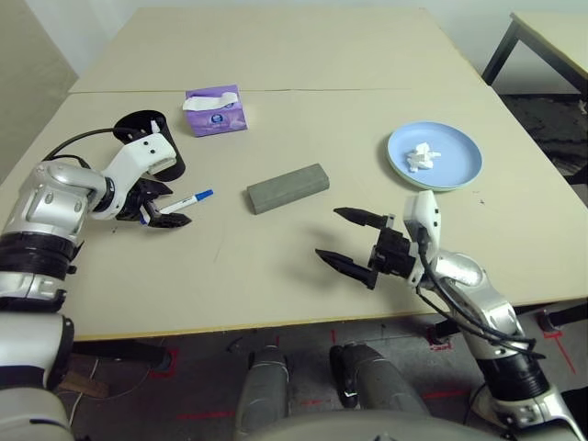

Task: Organize and tidy the items on the table.

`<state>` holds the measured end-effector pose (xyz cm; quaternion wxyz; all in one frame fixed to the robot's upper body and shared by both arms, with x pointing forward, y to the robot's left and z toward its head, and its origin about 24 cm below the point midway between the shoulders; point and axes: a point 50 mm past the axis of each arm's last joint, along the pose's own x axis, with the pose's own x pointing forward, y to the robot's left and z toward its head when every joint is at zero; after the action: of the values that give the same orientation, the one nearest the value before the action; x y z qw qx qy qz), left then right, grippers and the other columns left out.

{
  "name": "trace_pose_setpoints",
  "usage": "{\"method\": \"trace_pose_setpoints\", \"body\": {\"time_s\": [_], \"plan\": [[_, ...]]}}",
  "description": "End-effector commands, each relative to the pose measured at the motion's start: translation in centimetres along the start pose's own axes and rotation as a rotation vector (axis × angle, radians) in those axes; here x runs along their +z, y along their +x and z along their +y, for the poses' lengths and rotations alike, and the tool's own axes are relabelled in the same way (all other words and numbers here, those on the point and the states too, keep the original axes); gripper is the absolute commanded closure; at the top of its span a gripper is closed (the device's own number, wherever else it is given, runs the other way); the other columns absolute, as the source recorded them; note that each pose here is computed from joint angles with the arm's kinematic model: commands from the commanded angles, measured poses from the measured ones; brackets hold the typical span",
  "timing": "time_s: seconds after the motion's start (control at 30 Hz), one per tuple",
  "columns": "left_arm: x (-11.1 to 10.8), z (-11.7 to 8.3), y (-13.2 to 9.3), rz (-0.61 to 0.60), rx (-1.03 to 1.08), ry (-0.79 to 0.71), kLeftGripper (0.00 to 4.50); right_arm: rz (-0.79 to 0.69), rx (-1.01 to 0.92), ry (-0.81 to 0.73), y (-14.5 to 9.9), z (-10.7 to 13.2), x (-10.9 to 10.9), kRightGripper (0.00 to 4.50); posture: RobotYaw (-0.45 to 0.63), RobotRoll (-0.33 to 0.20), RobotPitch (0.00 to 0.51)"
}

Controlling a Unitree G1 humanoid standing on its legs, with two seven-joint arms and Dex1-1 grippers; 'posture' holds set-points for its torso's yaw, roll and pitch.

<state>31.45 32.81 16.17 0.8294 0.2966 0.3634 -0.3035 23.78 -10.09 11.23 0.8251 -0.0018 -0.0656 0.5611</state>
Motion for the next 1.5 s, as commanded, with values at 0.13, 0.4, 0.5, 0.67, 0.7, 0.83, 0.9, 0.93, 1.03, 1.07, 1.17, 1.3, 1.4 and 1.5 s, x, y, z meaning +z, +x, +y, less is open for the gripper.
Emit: {"method": "trace_pose_setpoints", "body": {"time_s": [0.13, 0.4, 0.5, 0.67, 0.7, 0.83, 0.9, 0.93, 1.03, 1.07, 1.17, 1.3, 1.4, 1.5], "plan": [[-0.2, -0.2, 1.0, 0.004, -0.006, 0.004, 0.01, 0.004, 0.009, 0.003, 0.0, 0.3, 0.1, 0.00, -0.10, 0.000, 0.139], [-0.8, -0.1, 1.7, -0.004, 0.007, 0.001, 0.01, -0.002, 0.011, 0.000, 0.2, 0.2, 0.4, 0.00, -0.10, 0.000, 0.137], [-1.0, -0.1, 1.8, -0.003, 0.009, 0.003, 0.01, -0.005, 0.011, 0.001, 0.2, 0.3, 0.5, 0.00, -0.09, 0.000, 0.135], [-1.1, -0.1, 2.1, -0.012, 0.005, -0.002, 0.19, -0.009, 0.010, 0.003, 0.4, 0.5, 0.5, 0.00, -0.09, 0.000, 0.139], [-1.1, -0.1, 2.1, -0.014, 0.001, -0.003, 0.41, -0.010, 0.010, 0.003, 0.4, 0.5, 0.6, 0.00, -0.09, 0.000, 0.138], [-1.0, -0.1, 2.2, -0.018, -0.005, -0.004, 1.55, -0.012, 0.009, 0.005, 0.5, 0.5, 0.6, 0.00, -0.09, 0.000, 0.141], [-1.0, -0.1, 2.3, -0.021, -0.005, -0.004, 2.22, -0.013, 0.008, 0.006, 0.6, 0.6, 0.6, 0.00, -0.09, 0.000, 0.141], [-1.0, -0.1, 2.3, -0.023, -0.005, -0.004, 2.58, -0.014, 0.008, 0.007, 0.6, 0.6, 0.6, 0.00, -0.09, 0.000, 0.142], [-1.0, -0.2, 2.4, -0.024, -0.007, -0.003, 3.53, -0.014, 0.009, 0.008, 0.7, 0.6, 0.5, 0.00, -0.09, 0.000, 0.142], [-1.0, -0.2, 2.4, -0.024, -0.008, -0.003, 3.87, -0.013, 0.009, 0.009, 0.7, 0.6, 0.5, 0.00, -0.09, 0.000, 0.144], [-1.2, -0.5, 2.7, -0.020, -0.029, -0.005, 4.24, -0.012, 0.011, 0.011, 0.7, 0.6, 0.5, 0.00, -0.09, 0.000, 0.145], [-1.7, -1.0, 2.9, -0.008, -0.056, -0.004, 4.24, -0.012, 0.012, 0.013, 0.8, 0.5, 0.4, 0.00, -0.09, 0.000, 0.144], [-1.9, -1.4, 2.9, -0.006, -0.074, -0.003, 4.24, -0.011, 0.012, 0.014, 0.8, 0.5, 0.3, 0.00, -0.08, 0.000, 0.142], [-1.8, -2.1, 2.6, -0.023, -0.142, 0.042, 4.24, -0.009, 0.014, 0.016, 0.8, 0.5, 0.2, 0.00, -0.08, 0.000, 0.141]]}}
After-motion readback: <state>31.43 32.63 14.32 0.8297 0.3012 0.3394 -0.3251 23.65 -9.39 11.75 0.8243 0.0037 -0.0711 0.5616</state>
